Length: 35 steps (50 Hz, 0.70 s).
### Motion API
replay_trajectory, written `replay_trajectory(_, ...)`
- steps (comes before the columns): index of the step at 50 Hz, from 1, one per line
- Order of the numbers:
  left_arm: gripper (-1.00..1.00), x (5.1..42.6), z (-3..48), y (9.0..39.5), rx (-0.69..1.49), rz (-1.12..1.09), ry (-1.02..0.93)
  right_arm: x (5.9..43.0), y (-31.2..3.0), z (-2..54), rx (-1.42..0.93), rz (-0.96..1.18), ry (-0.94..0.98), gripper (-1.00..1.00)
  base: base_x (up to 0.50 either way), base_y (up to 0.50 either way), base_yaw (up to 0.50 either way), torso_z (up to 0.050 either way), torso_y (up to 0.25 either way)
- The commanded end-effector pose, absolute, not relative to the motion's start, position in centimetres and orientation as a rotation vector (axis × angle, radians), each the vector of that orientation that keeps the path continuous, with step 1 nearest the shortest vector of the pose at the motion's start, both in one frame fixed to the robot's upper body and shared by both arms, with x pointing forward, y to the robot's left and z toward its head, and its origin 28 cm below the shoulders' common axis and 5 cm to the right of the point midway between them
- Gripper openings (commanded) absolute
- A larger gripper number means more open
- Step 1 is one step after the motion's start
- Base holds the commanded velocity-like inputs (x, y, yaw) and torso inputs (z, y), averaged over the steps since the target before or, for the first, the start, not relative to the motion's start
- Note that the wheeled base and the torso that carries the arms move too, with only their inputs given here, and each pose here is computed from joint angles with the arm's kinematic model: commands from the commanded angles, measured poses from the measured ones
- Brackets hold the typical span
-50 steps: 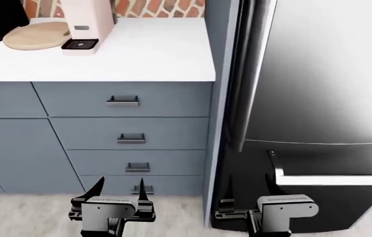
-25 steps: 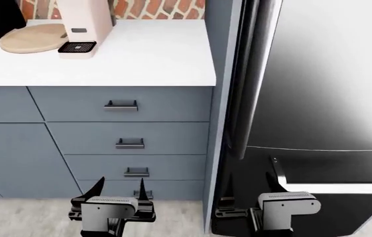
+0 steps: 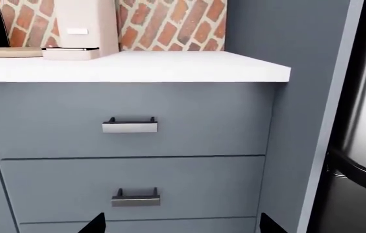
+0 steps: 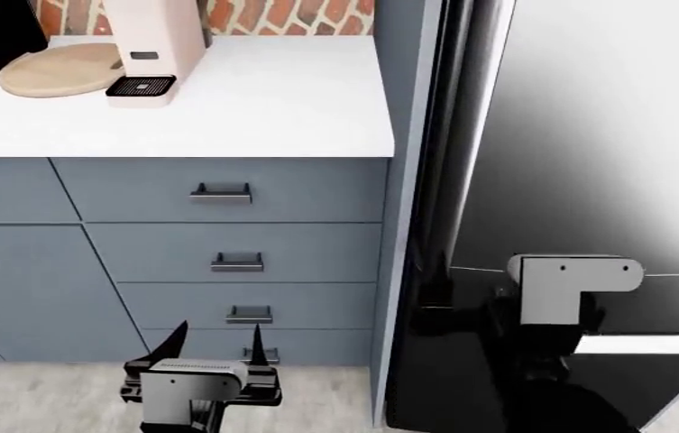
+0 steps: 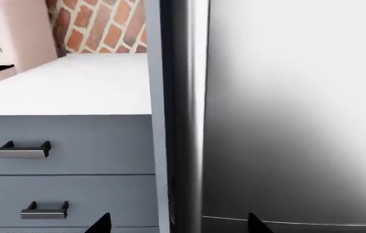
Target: Open the fridge door
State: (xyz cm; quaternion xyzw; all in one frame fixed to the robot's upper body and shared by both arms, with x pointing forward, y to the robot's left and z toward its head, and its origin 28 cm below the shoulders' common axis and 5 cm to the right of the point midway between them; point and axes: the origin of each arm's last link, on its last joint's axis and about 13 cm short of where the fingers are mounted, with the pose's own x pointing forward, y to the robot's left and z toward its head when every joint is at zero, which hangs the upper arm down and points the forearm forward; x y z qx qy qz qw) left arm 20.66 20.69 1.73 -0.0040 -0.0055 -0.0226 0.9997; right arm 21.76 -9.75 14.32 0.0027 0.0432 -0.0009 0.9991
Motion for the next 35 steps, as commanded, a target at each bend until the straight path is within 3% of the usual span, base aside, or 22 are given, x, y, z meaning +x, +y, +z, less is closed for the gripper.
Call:
replay_trajectory(1, 1.0, 20.6, 2.1, 20.8, -0.012, -0.048, -0.018, 22.9, -10.0, 18.6, 0.049, 0.055, 0.159, 1.0, 0.0, 0.0, 0.0, 0.0, 0.0)
replay_trajectory(35, 1.0, 20.6, 2.8, 21.1, -0.03, -0.046, -0.027, 31.7, -8.9, 22.4, 0.038, -0.047, 0.269, 1.0, 0.0, 0.0, 0.0, 0.0, 0.0)
